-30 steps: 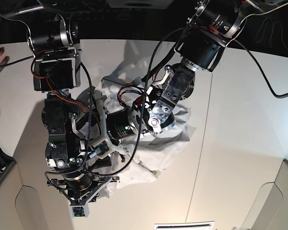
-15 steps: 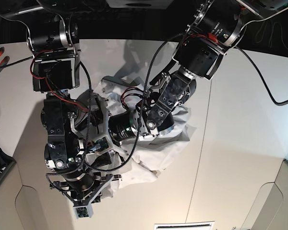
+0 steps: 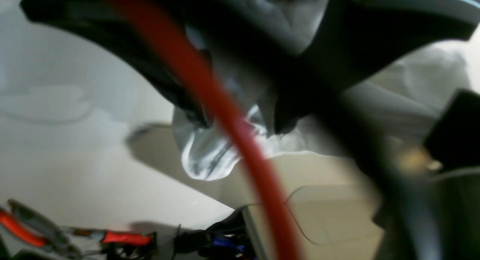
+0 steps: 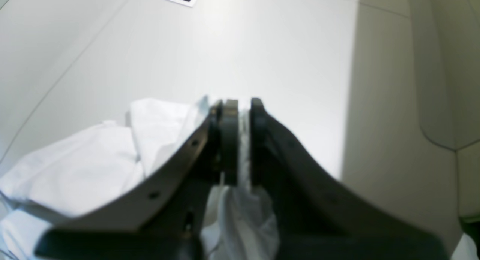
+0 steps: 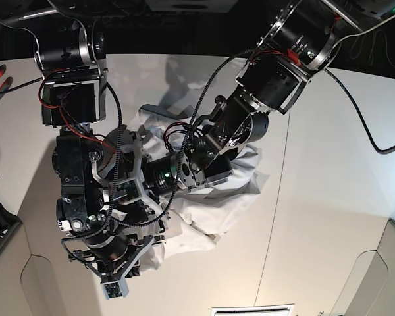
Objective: Layout the t-shirt on the table in an organized manner, then fold the t-shirt properly
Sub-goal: 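Pinch a fold of the shirt with the left gripper beside the right gripper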
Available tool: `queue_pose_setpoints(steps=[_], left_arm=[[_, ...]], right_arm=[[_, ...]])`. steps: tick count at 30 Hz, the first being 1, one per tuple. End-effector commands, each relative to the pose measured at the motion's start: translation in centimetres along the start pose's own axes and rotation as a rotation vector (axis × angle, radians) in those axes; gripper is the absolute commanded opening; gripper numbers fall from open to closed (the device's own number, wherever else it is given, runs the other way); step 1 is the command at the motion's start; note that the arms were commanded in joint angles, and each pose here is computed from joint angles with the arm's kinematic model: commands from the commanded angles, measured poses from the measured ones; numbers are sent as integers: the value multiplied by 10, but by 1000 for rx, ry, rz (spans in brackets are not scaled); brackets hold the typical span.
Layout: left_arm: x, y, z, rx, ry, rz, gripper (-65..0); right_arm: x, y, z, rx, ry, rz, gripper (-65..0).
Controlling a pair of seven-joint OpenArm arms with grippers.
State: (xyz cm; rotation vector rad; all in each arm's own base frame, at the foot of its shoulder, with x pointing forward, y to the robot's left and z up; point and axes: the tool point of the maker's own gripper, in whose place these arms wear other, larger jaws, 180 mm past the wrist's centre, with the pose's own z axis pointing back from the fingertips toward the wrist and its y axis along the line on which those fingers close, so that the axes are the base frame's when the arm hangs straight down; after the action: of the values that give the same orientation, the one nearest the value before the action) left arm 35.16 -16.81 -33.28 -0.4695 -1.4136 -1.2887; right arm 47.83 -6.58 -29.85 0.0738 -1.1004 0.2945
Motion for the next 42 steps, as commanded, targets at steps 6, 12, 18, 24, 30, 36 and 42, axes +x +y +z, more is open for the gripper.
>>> queue_pose_setpoints(steps=[6, 12, 18, 24, 30, 36, 42], left_arm=[[24, 12, -11, 19, -50, -94, -330], [23, 10, -11, 7, -41, -89, -339], [18, -2, -10, -42, -24, -62, -625], [13, -9, -8, -26, -20, 67, -650], [15, -2, 4, 50, -56, 200, -650], [26, 20, 30, 149, -82, 342, -650], [32, 11, 38, 71, -91, 357, -650]], right_arm=[[29, -1, 1, 1, -78, 4, -650], [29, 0, 1, 2, -78, 4, -650], [29, -1, 1, 1, -79, 4, -650], [29, -1, 1, 0, -79, 3, -650], [29, -7, 1, -34, -79, -18, -650], [36, -25, 3, -126, -91, -53, -650], [50, -24, 2, -122, -115, -57, -650]])
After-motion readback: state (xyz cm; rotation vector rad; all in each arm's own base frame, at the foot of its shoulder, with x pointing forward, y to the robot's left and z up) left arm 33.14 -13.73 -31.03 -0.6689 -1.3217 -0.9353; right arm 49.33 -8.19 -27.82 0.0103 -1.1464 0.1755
